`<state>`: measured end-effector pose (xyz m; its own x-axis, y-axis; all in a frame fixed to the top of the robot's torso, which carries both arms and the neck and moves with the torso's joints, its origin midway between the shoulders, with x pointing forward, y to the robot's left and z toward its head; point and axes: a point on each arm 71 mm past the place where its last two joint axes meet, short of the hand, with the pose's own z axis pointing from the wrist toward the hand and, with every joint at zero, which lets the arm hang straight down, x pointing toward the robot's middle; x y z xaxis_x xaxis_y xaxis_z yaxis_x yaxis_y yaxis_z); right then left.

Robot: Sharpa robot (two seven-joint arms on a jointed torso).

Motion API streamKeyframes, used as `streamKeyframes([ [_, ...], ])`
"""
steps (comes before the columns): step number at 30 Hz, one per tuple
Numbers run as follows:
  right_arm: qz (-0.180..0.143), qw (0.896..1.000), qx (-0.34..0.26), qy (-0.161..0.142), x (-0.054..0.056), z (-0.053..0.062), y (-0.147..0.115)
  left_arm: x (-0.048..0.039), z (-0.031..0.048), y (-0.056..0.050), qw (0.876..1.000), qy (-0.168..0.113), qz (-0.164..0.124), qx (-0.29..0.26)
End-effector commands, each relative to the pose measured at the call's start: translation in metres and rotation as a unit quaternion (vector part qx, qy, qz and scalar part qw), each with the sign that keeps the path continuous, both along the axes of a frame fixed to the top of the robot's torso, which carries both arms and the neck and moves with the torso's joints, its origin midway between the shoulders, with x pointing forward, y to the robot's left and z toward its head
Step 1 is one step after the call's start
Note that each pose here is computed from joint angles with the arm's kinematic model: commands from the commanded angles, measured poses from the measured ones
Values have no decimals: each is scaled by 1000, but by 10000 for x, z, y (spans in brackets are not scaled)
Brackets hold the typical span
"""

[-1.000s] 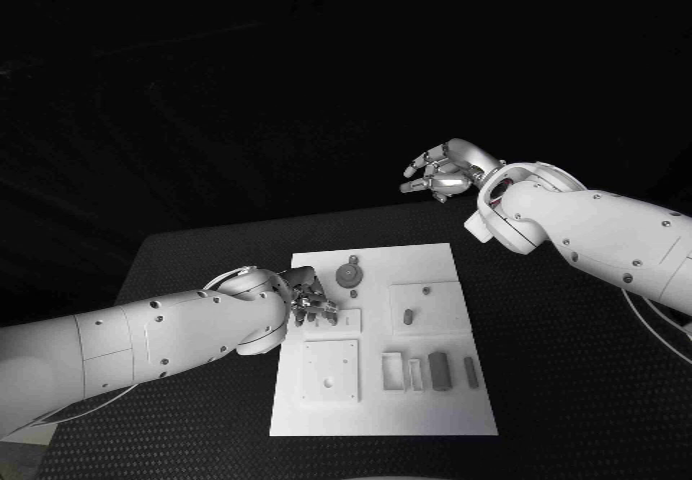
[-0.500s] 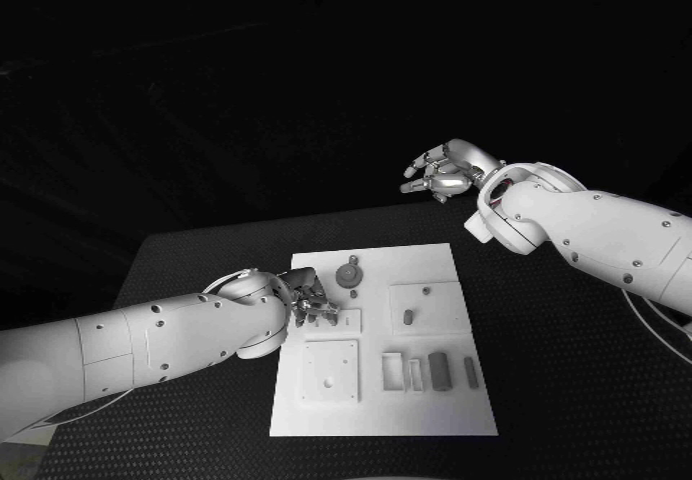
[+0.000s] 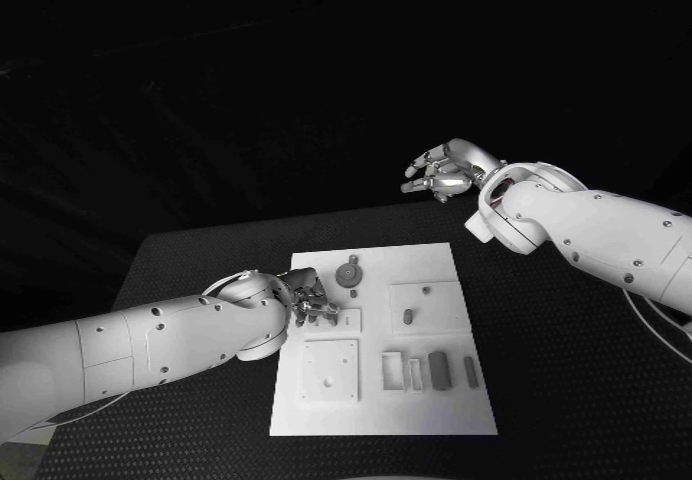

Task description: Assemble the parts on the task board

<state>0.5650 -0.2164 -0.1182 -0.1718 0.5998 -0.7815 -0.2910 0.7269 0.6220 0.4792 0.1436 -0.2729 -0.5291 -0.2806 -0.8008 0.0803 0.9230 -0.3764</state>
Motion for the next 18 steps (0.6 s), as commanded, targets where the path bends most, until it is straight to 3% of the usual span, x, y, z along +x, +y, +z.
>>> streamKeyframes([
  [1, 5, 1000, 0, 2, -4, -8, 9, -10, 10, -21, 1000, -16, -11, 2],
  [18, 4, 1000, 0, 3, -8, -23, -4, -7, 24, 13, 999, -38, -4, -14],
])
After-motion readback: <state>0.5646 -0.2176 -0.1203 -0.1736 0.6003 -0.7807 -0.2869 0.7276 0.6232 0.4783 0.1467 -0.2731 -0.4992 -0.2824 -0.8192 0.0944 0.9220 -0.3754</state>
